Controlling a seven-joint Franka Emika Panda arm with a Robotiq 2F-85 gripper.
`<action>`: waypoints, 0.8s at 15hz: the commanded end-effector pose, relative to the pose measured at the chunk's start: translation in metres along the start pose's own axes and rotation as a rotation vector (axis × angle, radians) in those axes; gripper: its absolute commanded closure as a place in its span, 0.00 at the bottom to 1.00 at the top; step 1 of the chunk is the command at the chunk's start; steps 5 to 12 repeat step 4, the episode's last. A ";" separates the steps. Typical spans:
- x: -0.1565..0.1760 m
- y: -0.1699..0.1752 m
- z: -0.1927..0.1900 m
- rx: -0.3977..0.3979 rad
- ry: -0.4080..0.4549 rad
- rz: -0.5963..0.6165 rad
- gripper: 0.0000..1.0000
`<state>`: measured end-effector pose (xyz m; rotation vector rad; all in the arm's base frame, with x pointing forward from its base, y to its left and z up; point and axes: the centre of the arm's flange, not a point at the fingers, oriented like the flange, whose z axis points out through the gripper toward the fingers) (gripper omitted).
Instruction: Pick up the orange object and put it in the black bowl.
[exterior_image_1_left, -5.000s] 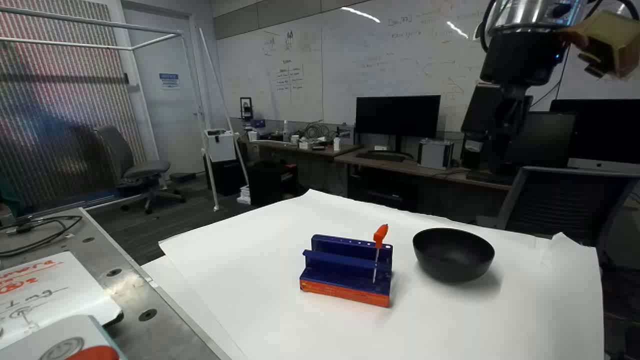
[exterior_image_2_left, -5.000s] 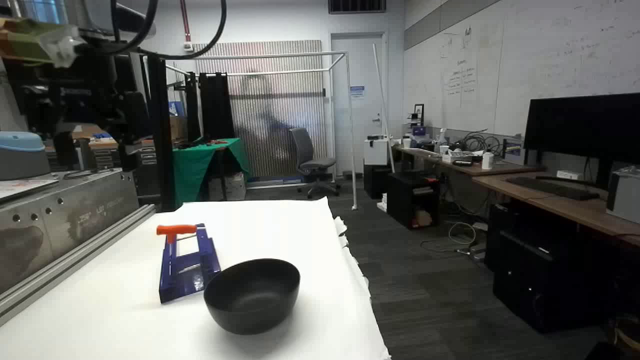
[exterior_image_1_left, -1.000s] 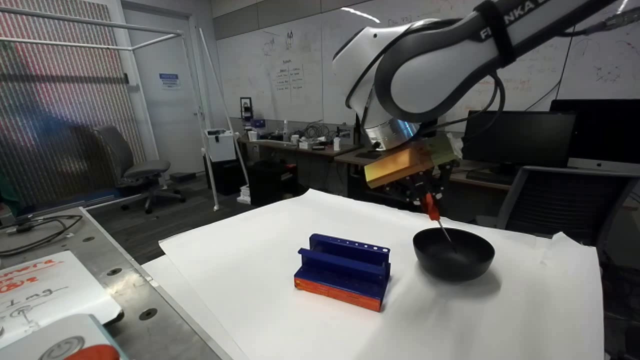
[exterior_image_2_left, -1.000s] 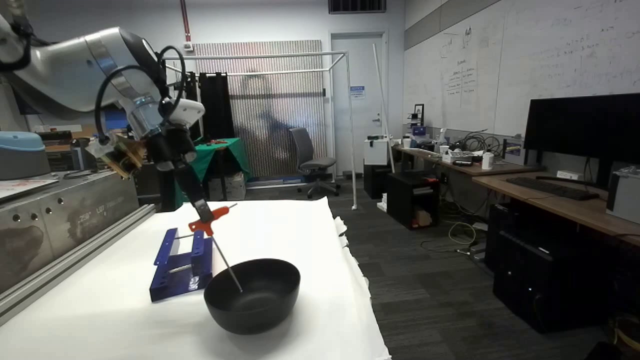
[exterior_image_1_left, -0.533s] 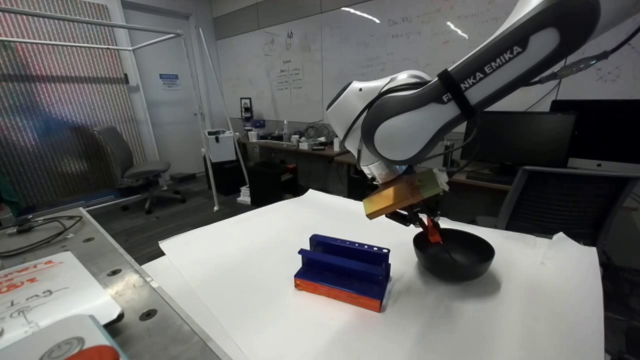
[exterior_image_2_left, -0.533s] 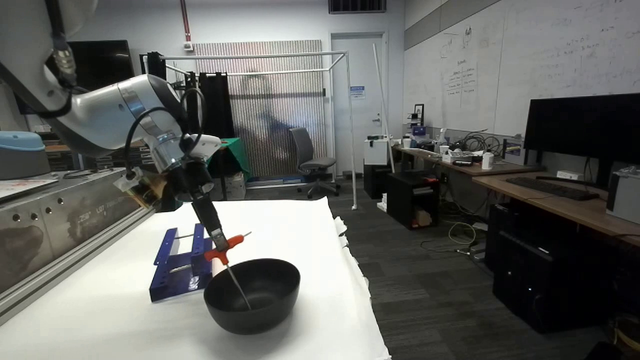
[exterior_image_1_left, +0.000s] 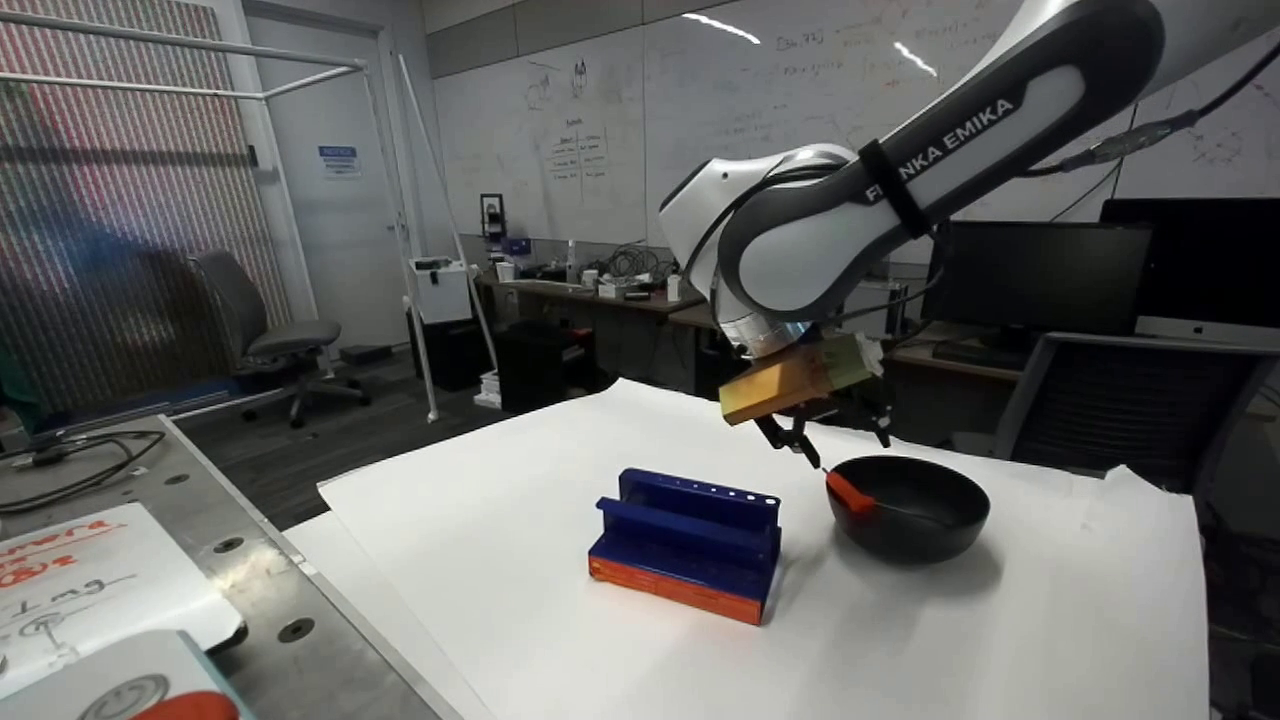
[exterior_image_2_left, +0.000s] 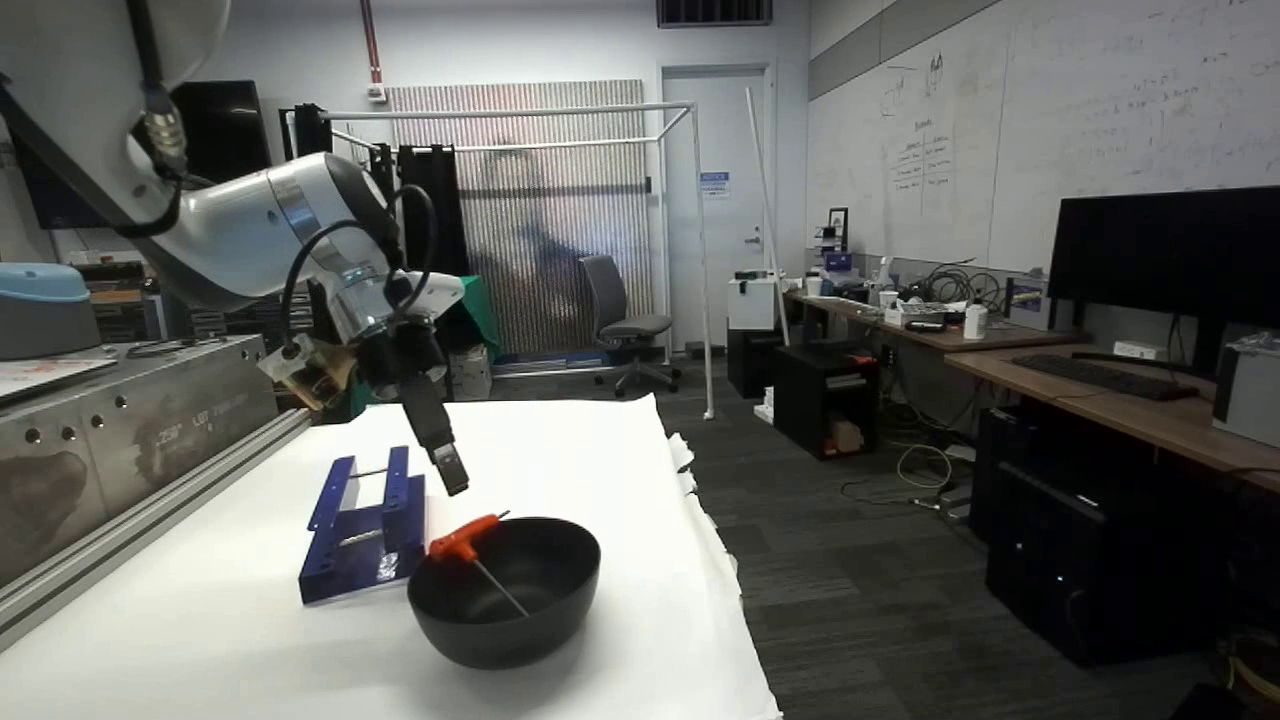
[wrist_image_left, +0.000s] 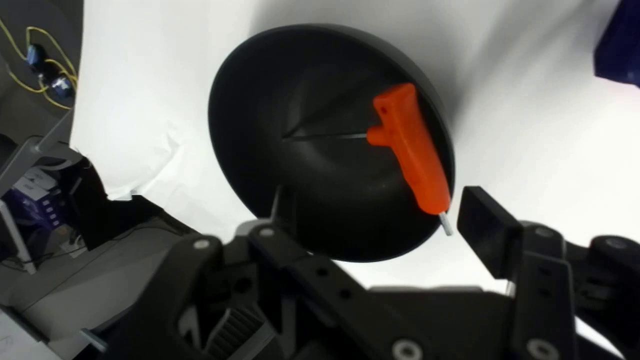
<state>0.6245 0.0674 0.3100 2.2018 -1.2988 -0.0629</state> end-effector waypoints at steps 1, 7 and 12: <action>0.007 0.029 -0.033 0.173 -0.078 -0.064 0.00; 0.001 0.059 -0.066 0.313 -0.096 -0.125 0.00; 0.001 0.059 -0.066 0.313 -0.096 -0.125 0.00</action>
